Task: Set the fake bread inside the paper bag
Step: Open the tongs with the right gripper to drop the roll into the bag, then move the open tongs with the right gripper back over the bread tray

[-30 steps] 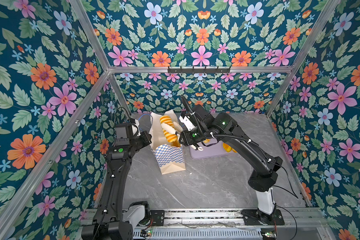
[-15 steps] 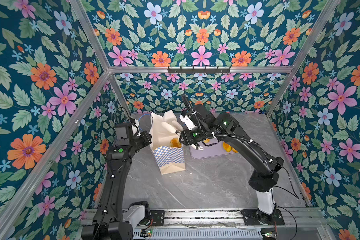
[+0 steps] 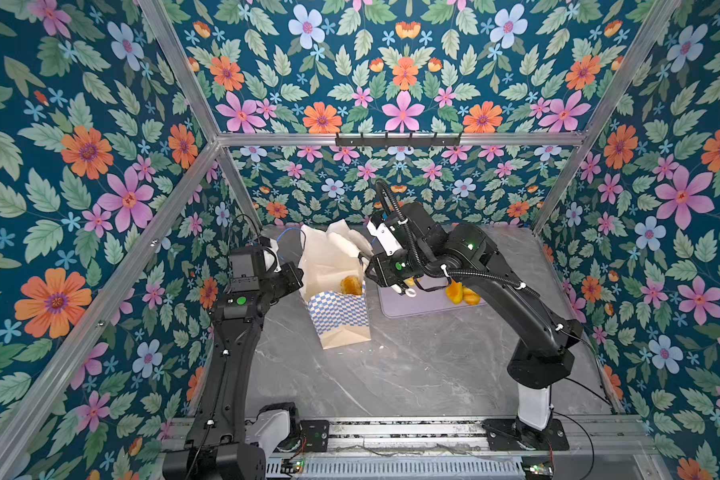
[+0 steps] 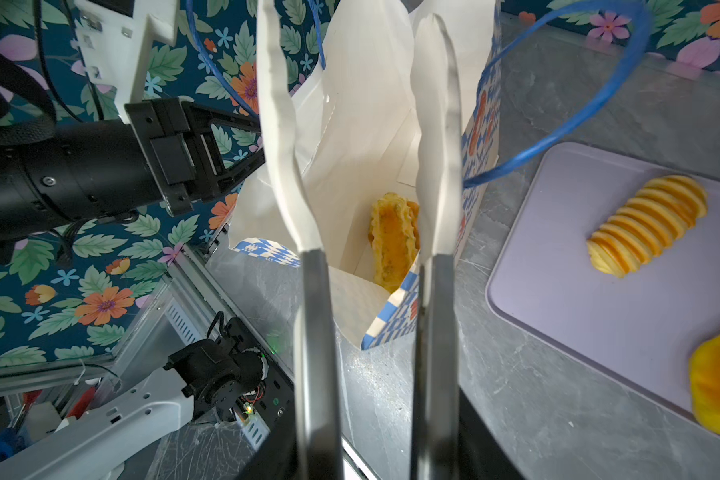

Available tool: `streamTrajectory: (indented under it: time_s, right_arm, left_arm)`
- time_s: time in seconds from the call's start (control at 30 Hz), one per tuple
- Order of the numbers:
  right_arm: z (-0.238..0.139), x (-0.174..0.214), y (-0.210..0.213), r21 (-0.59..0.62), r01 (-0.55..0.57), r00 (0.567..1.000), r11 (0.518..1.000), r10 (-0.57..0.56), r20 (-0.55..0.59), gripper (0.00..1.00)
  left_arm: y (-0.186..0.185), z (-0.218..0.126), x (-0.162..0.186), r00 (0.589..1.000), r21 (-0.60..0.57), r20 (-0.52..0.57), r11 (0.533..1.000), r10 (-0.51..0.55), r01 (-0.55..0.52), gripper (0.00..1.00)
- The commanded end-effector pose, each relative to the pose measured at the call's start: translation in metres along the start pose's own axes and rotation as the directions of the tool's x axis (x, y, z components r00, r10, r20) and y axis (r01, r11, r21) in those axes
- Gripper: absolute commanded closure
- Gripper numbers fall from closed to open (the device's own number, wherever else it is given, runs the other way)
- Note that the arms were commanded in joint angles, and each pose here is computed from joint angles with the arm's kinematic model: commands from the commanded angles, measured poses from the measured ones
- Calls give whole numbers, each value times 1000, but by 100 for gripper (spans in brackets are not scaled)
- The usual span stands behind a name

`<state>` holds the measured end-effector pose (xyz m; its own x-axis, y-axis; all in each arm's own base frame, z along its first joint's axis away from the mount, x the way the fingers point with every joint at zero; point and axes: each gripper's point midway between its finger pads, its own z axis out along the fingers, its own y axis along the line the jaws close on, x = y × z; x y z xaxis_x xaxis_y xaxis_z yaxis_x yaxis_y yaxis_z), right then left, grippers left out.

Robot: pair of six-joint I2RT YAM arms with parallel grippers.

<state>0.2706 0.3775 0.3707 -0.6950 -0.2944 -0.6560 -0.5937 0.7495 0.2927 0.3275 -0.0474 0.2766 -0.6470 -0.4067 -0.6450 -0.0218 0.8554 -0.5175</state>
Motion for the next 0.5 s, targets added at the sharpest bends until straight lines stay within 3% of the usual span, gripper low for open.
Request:
streamTrajectory:
  time_s: [0.0, 0.47]
  right_arm:
    - [-12, -8, -8, 42, 14, 999, 999, -16, 45, 56]
    - [-48, -14, -54, 113, -66, 990, 991, 51, 132, 58]
  left_arm:
    - [-1, 0, 0, 1000, 7, 1, 1000, 1, -1, 87]
    - [-2, 0, -1, 1000, 12, 1, 1000, 3, -3, 87]
